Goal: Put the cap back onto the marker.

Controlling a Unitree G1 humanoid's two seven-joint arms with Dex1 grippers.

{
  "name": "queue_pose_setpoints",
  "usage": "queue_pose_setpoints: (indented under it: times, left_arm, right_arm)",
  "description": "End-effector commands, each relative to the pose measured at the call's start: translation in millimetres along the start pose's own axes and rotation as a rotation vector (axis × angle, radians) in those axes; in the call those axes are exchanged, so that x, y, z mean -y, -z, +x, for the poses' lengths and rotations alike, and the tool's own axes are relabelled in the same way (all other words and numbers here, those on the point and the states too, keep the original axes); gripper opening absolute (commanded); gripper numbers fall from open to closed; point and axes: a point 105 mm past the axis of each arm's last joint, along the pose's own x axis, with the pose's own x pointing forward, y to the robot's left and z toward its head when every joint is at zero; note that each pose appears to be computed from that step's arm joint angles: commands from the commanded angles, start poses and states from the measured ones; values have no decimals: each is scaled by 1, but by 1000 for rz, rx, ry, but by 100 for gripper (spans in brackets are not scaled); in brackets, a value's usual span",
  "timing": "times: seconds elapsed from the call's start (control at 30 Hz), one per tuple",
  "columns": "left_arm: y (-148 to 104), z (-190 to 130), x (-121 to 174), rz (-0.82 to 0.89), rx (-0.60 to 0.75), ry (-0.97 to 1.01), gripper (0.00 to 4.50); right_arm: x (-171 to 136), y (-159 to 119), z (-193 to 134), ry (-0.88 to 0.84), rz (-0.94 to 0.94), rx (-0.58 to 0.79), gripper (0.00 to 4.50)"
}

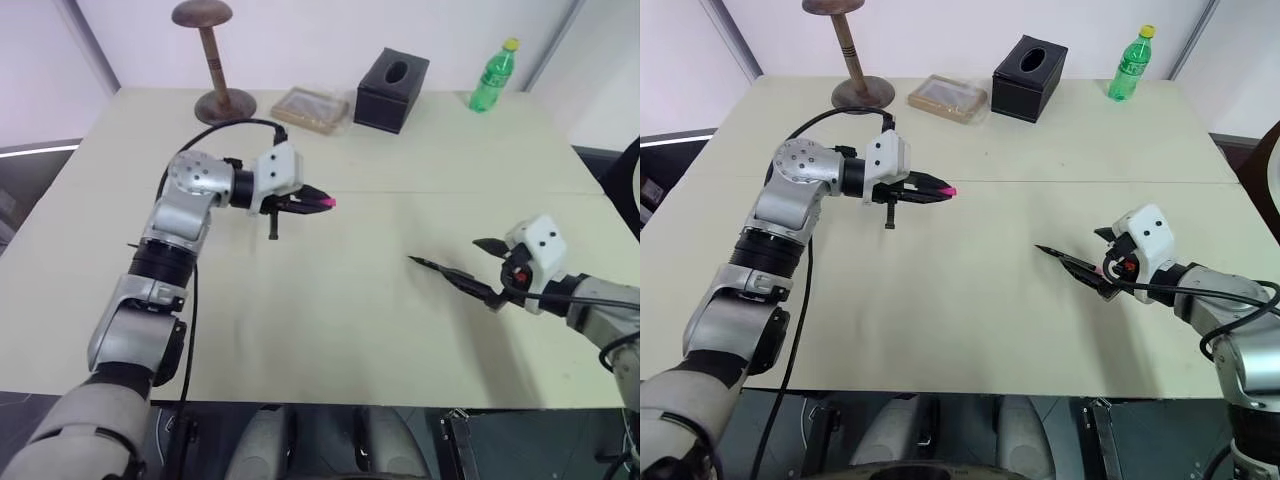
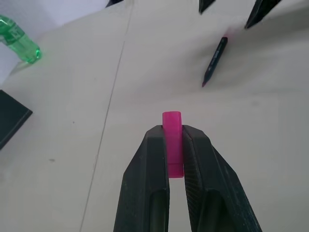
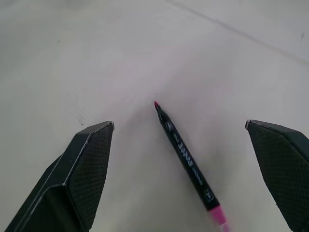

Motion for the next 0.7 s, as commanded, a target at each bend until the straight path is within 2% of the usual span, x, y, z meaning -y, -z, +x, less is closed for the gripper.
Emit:
queue_pose_setpoints:
  times: [0.03, 0.37, 0.7]
  left_arm:
    - [-9, -7, -1, 17, 17, -32, 5]
    - [-9, -12, 10, 6, 2, -52, 5]
    - [-8, -15, 17, -6, -6, -80, 5]
  right_arm:
    - [4, -3, 4, -14, -51, 16, 450]
    - [12, 21, 21, -19, -58, -27, 450]
    - [22, 33, 31, -18, -46, -50, 450]
